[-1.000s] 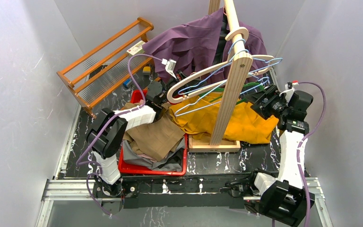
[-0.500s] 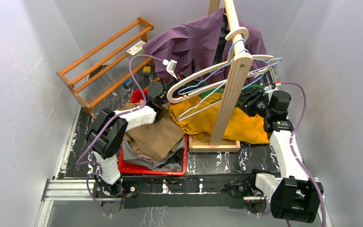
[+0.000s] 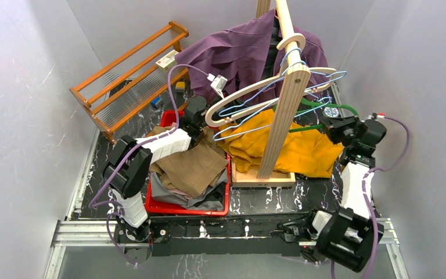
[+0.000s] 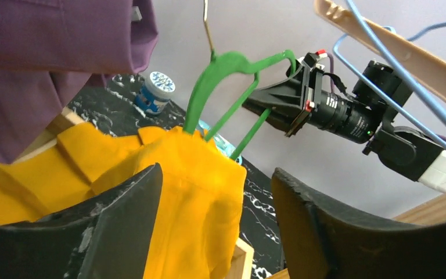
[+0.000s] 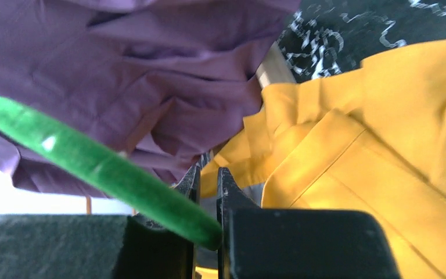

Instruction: Remove the skirt from the hanger

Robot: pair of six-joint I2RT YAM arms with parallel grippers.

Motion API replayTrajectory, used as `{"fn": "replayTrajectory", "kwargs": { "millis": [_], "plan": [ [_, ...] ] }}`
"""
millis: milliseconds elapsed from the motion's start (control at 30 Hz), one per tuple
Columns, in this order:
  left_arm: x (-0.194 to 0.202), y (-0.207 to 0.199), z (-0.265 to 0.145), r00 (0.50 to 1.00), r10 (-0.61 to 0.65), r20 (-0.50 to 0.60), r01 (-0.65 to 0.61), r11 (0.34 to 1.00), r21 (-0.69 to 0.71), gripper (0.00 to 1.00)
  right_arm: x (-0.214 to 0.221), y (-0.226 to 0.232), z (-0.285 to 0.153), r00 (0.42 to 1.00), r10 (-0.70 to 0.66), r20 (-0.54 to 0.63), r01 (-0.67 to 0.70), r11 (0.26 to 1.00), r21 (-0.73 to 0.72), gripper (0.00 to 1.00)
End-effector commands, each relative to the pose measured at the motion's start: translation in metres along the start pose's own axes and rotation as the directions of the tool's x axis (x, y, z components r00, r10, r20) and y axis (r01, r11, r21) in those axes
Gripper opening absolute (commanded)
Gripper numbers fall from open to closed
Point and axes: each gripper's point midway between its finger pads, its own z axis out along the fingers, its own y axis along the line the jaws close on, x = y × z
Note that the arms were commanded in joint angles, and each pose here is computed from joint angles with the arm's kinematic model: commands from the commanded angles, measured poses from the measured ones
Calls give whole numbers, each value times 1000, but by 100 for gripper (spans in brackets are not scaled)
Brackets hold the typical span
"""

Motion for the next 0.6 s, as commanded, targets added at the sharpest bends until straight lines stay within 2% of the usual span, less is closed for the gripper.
{"fn": "replayTrajectory", "kwargs": {
  "millis": [0, 67, 100, 267, 433, 567],
  "plan": [
    [-4, -13, -6, 989, 123, -83, -123, 992, 0, 80, -26, 25, -12, 999, -12, -45, 3, 983, -183, 0],
    [6, -7, -11, 982, 139, -130, -142, 990, -14, 96, -33, 27, -19, 999, -28, -44, 18, 979, -203, 0],
    [11, -2, -14, 977, 146, -155, -153, 988, -34, 98, -37, 28, -21, 999, -35, -33, 28, 980, -199, 0],
    [33, 24, -33, 946, 193, -259, -230, 965, -122, 98, -49, 42, -26, 996, -89, 12, 89, 975, -205, 0],
    [57, 50, -54, 905, 182, -384, -269, 945, -187, 96, -62, 47, -32, 989, -132, 60, 139, 982, -130, 0],
    [74, 37, -60, 911, 160, -380, -218, 969, -114, 96, -66, 54, -33, 990, -133, 55, 139, 982, -129, 0]
  ]
}}
